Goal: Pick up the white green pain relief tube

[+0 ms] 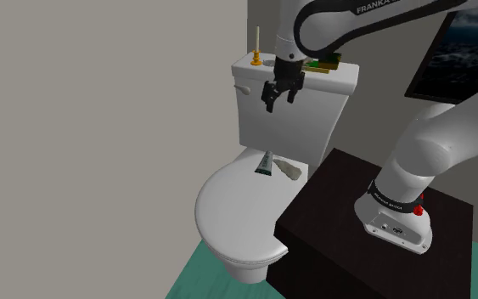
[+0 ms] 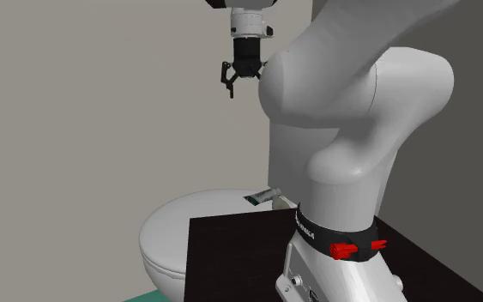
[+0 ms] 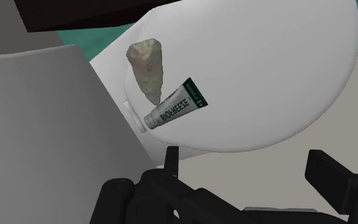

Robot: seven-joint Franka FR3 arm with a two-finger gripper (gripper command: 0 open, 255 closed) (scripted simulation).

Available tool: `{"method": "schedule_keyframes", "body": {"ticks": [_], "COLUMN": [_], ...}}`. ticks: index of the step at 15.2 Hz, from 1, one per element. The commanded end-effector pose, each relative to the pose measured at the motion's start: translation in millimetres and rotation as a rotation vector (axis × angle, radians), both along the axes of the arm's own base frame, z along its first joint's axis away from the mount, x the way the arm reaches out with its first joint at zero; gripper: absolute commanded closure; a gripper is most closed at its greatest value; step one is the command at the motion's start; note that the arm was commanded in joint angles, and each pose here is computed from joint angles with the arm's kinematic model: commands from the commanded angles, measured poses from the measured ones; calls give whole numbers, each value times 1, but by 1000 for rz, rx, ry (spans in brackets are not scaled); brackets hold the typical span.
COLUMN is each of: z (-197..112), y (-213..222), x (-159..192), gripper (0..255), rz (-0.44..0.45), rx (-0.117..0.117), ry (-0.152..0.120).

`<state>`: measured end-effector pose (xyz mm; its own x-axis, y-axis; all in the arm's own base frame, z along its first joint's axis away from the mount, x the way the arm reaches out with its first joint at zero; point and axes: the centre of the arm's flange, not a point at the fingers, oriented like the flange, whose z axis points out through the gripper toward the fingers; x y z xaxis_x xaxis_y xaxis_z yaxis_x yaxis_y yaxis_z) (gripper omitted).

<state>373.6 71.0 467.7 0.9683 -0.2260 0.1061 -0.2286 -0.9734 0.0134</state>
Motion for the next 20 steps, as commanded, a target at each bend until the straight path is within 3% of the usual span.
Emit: {"method": "schedule_keyframes", "body": {"ticks": [1, 20], "z": [-22, -259], "y": [-2, -37], "x": [10, 90], "gripper": [0, 0], "rz": [-68, -680], "rx": [-6, -71], "ry": [1, 31]}}
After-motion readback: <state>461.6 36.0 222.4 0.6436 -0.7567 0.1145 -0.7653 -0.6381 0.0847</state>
